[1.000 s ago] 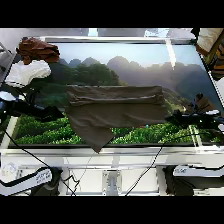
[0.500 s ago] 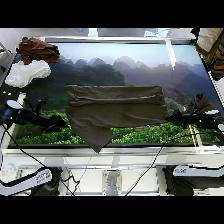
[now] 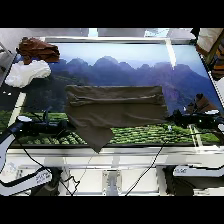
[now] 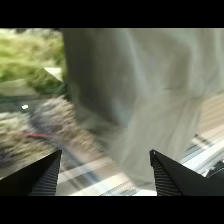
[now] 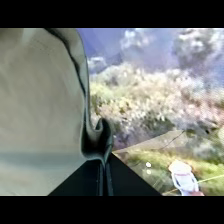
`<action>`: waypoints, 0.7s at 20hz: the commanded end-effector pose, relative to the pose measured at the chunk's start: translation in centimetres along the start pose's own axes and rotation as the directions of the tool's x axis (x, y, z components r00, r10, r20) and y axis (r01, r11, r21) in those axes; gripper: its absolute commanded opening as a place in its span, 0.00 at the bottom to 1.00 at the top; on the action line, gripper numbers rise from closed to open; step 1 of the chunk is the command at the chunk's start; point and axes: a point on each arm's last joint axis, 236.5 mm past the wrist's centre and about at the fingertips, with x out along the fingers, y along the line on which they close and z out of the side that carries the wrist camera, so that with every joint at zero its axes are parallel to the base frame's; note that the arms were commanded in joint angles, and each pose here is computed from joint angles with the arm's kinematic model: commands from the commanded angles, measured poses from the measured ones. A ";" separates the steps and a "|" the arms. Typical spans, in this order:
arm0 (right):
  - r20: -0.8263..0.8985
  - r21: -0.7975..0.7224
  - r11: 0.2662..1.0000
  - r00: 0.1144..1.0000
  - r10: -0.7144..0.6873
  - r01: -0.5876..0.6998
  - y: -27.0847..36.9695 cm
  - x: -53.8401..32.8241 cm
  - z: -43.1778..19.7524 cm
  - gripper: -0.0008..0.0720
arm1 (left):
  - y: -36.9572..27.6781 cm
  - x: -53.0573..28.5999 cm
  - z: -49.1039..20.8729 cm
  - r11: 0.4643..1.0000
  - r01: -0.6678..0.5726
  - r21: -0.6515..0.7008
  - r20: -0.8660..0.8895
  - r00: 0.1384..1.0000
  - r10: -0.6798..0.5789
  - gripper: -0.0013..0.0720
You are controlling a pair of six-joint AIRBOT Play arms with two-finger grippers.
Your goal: Fold the shirts.
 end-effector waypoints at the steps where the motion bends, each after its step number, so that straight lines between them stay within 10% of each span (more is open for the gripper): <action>1: 0.028 0.006 1.000 1.000 -0.006 0.006 -0.1 0.0 0.7 0.06 | 0.2 1.3 0.4 1.000 -0.023 0.007 0.036 0.999 0.023 0.80; 14: 0.043 0.017 1.000 0.999 0.007 -0.007 0.2 0.0 1.0 0.06 | -4.6 6.0 -7.2 0.974 0.010 0.226 -0.241 0.969 0.046 0.67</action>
